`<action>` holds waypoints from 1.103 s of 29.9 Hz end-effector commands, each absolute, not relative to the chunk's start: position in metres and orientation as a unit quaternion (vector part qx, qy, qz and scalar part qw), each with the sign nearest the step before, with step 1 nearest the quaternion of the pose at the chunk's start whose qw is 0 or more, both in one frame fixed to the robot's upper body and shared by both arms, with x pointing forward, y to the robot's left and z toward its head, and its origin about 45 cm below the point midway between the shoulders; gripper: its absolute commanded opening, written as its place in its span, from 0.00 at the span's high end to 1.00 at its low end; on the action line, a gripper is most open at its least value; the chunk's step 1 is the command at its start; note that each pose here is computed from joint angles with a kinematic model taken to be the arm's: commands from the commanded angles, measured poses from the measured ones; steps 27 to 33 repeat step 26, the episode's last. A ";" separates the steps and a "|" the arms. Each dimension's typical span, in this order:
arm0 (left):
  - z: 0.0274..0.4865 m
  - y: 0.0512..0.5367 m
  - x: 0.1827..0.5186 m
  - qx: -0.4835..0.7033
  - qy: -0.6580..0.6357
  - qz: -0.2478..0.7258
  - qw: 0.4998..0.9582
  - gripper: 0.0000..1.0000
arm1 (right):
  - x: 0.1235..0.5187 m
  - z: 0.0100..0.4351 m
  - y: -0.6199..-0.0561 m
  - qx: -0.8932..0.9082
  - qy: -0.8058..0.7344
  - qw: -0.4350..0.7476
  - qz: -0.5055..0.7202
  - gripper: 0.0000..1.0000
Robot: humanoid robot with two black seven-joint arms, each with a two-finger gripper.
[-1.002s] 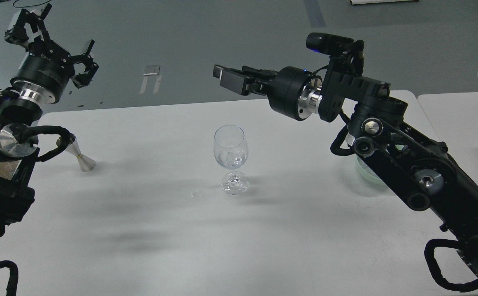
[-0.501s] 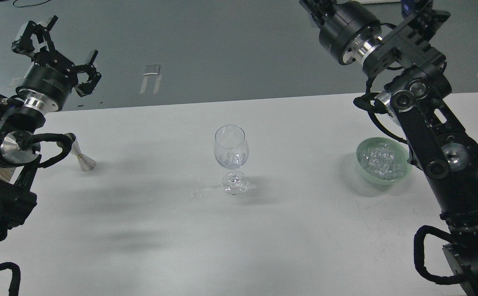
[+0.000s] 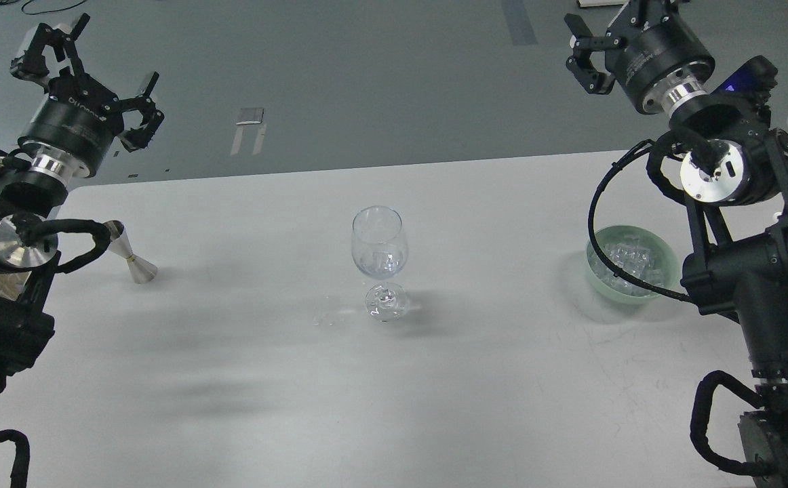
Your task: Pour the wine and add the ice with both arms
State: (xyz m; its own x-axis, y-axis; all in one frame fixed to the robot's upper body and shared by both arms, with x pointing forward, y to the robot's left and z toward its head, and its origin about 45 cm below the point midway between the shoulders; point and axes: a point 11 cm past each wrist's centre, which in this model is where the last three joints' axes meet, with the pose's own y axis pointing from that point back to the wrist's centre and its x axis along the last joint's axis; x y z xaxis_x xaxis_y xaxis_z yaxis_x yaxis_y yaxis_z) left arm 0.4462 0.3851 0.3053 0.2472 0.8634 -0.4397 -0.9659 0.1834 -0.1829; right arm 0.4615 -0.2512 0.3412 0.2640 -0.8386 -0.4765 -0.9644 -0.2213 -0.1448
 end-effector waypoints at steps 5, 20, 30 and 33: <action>0.300 0.390 0.446 -0.224 0.118 0.611 0.750 0.02 | 0.469 0.313 -0.295 -0.703 0.595 0.294 0.257 0.00; 0.291 0.373 0.449 -0.234 0.134 0.601 0.752 0.02 | 0.482 0.324 -0.291 -0.705 0.576 0.320 0.262 0.00; 0.297 0.371 0.451 -0.238 0.131 0.598 0.754 0.02 | 0.484 0.334 -0.285 -0.714 0.569 0.320 0.253 0.00; 0.297 0.371 0.451 -0.238 0.131 0.598 0.754 0.02 | 0.484 0.334 -0.285 -0.714 0.569 0.320 0.253 0.00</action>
